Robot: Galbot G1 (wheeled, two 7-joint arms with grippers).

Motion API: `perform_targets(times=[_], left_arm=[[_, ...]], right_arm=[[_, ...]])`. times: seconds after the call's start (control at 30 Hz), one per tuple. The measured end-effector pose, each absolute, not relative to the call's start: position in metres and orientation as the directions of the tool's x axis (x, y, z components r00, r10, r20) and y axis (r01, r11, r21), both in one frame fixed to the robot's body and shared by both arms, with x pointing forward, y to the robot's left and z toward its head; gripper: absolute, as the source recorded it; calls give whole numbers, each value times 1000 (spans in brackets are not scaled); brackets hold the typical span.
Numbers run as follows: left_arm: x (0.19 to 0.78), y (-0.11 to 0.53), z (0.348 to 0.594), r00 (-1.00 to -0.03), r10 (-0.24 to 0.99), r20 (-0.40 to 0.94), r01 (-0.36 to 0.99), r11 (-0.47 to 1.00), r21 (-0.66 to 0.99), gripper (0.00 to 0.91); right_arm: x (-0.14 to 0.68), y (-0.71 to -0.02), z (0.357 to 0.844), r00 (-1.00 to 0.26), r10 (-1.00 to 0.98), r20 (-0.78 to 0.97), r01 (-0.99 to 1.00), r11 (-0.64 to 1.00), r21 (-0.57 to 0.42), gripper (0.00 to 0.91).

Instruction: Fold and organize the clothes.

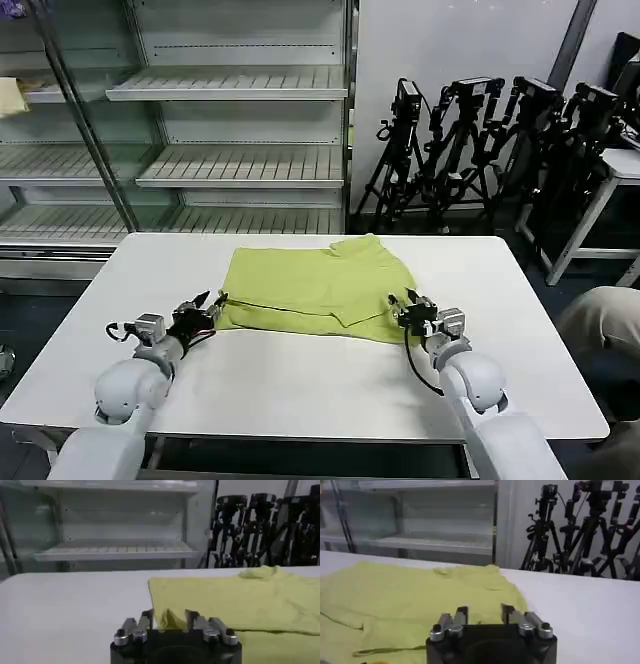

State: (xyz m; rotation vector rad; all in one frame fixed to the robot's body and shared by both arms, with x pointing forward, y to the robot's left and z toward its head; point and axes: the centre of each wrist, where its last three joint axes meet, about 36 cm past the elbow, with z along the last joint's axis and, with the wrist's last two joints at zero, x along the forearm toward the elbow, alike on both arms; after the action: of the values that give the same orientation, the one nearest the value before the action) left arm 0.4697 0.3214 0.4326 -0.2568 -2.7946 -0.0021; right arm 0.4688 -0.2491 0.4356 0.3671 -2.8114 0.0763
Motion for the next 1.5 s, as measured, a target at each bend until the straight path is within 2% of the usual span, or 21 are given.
perform_targets(times=[0.13,0.4,0.43,0.47,0.5,0.53,0.57,0.6,0.63,0.67,0.7,1.5], left_arm=[[455,325,437,-926,176,334,183,983,-11,907],[435,324,429,-905,177,387,186,983,-15,907],[434,324,429,-903,177,392,186,982,-15,907],[434,324,429,-901,177,396,186,982,-14,907],[433,324,429,-899,175,402,186,983,-12,907],[433,324,429,-897,173,407,185,983,-10,907],[432,325,429,-895,170,412,184,983,-6,907],[432,325,429,-893,168,418,183,983,-4,675],[432,325,429,-891,166,422,183,983,-1,171],[432,326,428,-889,164,427,182,983,2,60],[432,326,428,-887,162,431,182,983,4,10],[433,318,418,-867,184,463,206,979,-2,10]], right_arm=[[448,-252,437,-918,-235,321,-256,966,-23,907],[417,-252,433,-904,-225,365,-253,967,-32,907],[415,-252,433,-902,-225,369,-254,967,-30,867],[413,-251,432,-900,-225,374,-254,967,-28,806],[412,-251,432,-897,-226,379,-254,967,-26,595],[410,-251,431,-895,-227,385,-255,967,-24,443],[408,-251,431,-892,-228,390,-257,966,-23,131],[407,-251,430,-890,-227,394,-257,966,-22,40],[406,-251,430,-889,-228,398,-257,966,-21,0],[405,-251,429,-887,-227,402,-256,966,-19,0],[404,-251,429,-886,-227,405,-255,967,-18,0],[398,-254,427,-871,-242,426,-266,964,5,0]])
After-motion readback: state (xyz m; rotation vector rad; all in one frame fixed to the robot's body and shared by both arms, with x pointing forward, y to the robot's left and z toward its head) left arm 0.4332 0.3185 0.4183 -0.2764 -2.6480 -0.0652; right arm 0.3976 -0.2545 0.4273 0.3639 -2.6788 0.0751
